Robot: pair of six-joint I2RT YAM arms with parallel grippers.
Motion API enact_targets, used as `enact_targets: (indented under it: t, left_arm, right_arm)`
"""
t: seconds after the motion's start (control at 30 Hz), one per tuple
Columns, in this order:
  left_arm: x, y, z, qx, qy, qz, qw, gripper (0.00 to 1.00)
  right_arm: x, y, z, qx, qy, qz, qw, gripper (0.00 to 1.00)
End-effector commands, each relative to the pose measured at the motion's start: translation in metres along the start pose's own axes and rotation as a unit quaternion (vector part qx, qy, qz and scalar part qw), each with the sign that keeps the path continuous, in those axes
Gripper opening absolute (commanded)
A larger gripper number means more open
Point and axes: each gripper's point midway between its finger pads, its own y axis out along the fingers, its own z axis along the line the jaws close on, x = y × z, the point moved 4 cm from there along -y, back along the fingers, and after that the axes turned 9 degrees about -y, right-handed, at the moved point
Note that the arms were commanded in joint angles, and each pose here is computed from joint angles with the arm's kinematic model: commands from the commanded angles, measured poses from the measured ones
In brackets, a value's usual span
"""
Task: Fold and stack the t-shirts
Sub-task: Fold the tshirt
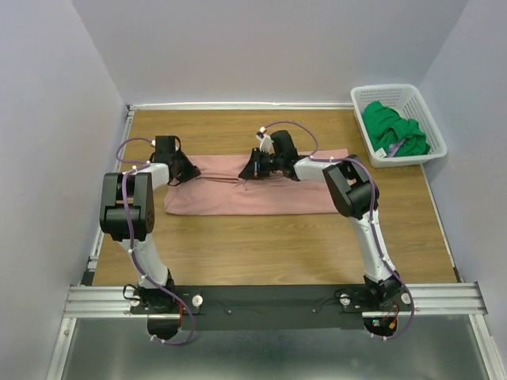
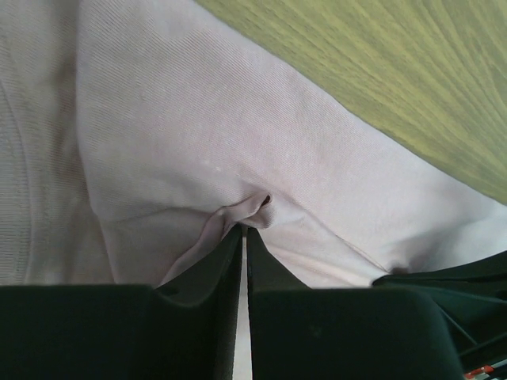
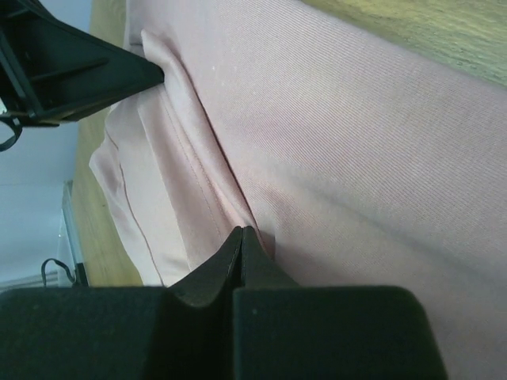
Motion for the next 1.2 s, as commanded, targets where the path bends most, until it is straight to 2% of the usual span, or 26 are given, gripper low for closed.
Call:
enact_targets:
  t: [0.0, 0.1, 0.17, 0.2, 0.23, 0.27, 0.3, 0.4, 0.43, 0.5, 0.53, 0.57, 0.6, 0.73, 0.9, 1.17]
  left_arm:
    - [0.005, -0.001, 0.011, 0.012, -0.005, -0.005, 1.0, 0.15]
    - [0.012, -0.01, -0.002, -0.004, 0.004, -0.012, 1.0, 0.25]
    - [0.027, -0.025, -0.018, -0.012, 0.011, -0.039, 0.999, 0.36]
    - [0.033, -0.032, -0.023, -0.007, 0.014, -0.054, 0.998, 0.41]
    - [0.041, -0.046, -0.033, -0.017, 0.02, -0.074, 0.997, 0.51]
    - [0.045, -0.054, -0.039, -0.02, 0.023, -0.084, 0.996, 0.57]
    - [0.053, -0.071, -0.049, -0.026, 0.031, -0.108, 0.993, 0.65]
    - [0.059, -0.096, -0.05, -0.002, 0.031, -0.141, 0.989, 0.7]
    - [0.06, -0.112, -0.054, -0.008, 0.031, -0.156, 0.987, 0.73]
    - [0.055, -0.122, -0.035, 0.035, 0.016, -0.178, 0.983, 0.74]
    - [0.052, -0.135, -0.037, 0.03, 0.014, -0.189, 0.981, 0.74]
    - [0.047, -0.138, -0.034, 0.033, 0.013, -0.19, 0.981, 0.74]
    - [0.037, -0.137, -0.019, 0.053, 0.006, -0.187, 0.981, 0.74]
    - [-0.007, -0.139, -0.012, 0.056, 0.024, -0.157, 0.986, 0.73]
    - [-0.036, -0.126, 0.011, 0.083, 0.026, -0.125, 0.988, 0.72]
    - [-0.05, -0.092, 0.041, 0.138, 0.021, -0.094, 0.986, 0.68]
  right_arm:
    - [-0.014, -0.015, -0.029, -0.035, 0.009, 0.015, 0.999, 0.08]
    - [0.008, -0.028, -0.004, -0.018, -0.016, -0.004, 1.0, 0.13]
    - [0.024, -0.044, 0.012, -0.024, -0.037, -0.021, 0.999, 0.2]
    - [0.027, -0.049, 0.014, -0.036, -0.051, -0.024, 0.998, 0.26]
    - [0.032, -0.056, 0.02, -0.042, -0.06, -0.029, 0.997, 0.3]
    - [0.031, -0.063, 0.022, -0.054, -0.057, -0.022, 0.997, 0.33]
    - [0.037, -0.075, 0.03, -0.069, -0.075, -0.03, 0.994, 0.42]
    - [0.026, -0.097, 0.033, -0.107, -0.077, -0.01, 0.991, 0.59]
    - [0.025, -0.111, 0.031, -0.144, -0.09, -0.014, 0.985, 0.61]
    - [0.008, -0.129, 0.022, -0.201, -0.082, 0.012, 0.976, 0.64]
    - [0.011, -0.145, 0.017, -0.253, -0.09, 0.005, 0.963, 0.64]
    - [-0.004, -0.156, 0.01, -0.285, -0.081, 0.031, 0.955, 0.64]
    - [-0.018, -0.164, 0.004, -0.31, -0.076, 0.05, 0.946, 0.65]
    - [-0.052, -0.199, -0.012, -0.399, -0.067, 0.092, 0.91, 0.65]
    - [-0.078, -0.22, -0.019, -0.438, -0.058, 0.115, 0.889, 0.65]
    - [-0.102, -0.228, -0.034, -0.476, -0.041, 0.149, 0.866, 0.65]
